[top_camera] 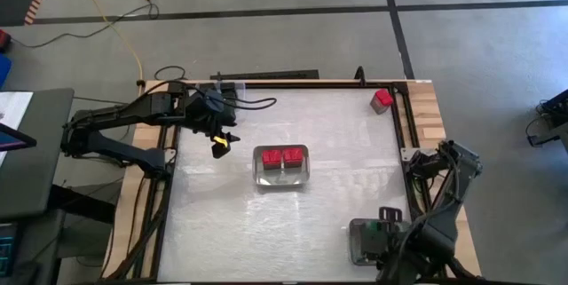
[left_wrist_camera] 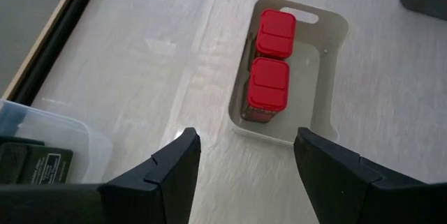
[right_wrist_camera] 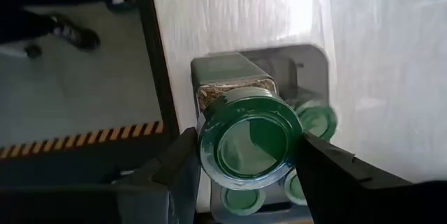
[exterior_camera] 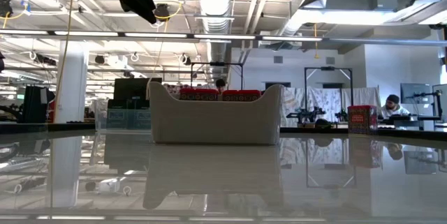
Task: Sort spices by type
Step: Put the green seasoning bottle into the black bin
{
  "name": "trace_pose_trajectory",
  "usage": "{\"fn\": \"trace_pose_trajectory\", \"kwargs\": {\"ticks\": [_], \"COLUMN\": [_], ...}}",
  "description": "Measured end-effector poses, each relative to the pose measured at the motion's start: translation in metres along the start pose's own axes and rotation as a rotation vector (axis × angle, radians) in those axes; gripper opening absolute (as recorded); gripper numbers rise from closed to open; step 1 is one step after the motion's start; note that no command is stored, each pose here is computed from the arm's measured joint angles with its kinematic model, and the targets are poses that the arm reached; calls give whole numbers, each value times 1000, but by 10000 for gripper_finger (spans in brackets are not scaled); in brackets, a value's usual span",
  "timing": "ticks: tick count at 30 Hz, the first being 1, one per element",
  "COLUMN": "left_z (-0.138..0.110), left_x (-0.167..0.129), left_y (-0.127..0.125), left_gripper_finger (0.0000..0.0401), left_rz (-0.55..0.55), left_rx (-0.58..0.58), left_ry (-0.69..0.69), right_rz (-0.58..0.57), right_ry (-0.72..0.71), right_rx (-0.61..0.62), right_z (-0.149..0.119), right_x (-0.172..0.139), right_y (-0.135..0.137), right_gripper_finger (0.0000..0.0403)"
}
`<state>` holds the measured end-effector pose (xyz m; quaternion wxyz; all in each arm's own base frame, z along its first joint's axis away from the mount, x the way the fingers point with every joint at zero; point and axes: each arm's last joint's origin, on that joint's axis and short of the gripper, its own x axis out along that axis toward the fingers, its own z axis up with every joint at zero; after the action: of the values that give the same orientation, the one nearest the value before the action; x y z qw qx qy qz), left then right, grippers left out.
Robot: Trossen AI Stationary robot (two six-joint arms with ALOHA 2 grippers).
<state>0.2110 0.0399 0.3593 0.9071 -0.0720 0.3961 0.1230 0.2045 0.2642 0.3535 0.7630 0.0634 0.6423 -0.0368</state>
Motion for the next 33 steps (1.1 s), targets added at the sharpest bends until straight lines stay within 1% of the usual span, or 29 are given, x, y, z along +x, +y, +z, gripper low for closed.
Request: {"fn": "trace_pose_trajectory", "kwargs": {"ticks": [5,10,16,24,33], "left_z": [0,0,0,0,0], "left_x": [0,0,0,0,0], "left_y": [0,0,0,0,0], "left_gripper_finger": [222,222,222,222,222], "left_rz": [0,-1,-1,-1,-2], "left_rx": [0,-7,-18,-20,-30], "left_ry": [0,0,0,0,1], "right_rz": [-6,-36,-74,-123,-179], "right_ry": [80,114,144,168,203], "right_rx": [-25,-105,-120,-80,-80], "right_z": [-4,-8,-8,-12,-17], "right_x": [15,31,48,58,74], "right_y": [13,24,33,27,23], "right_gripper_finger": [223,223,223,223,223]}}
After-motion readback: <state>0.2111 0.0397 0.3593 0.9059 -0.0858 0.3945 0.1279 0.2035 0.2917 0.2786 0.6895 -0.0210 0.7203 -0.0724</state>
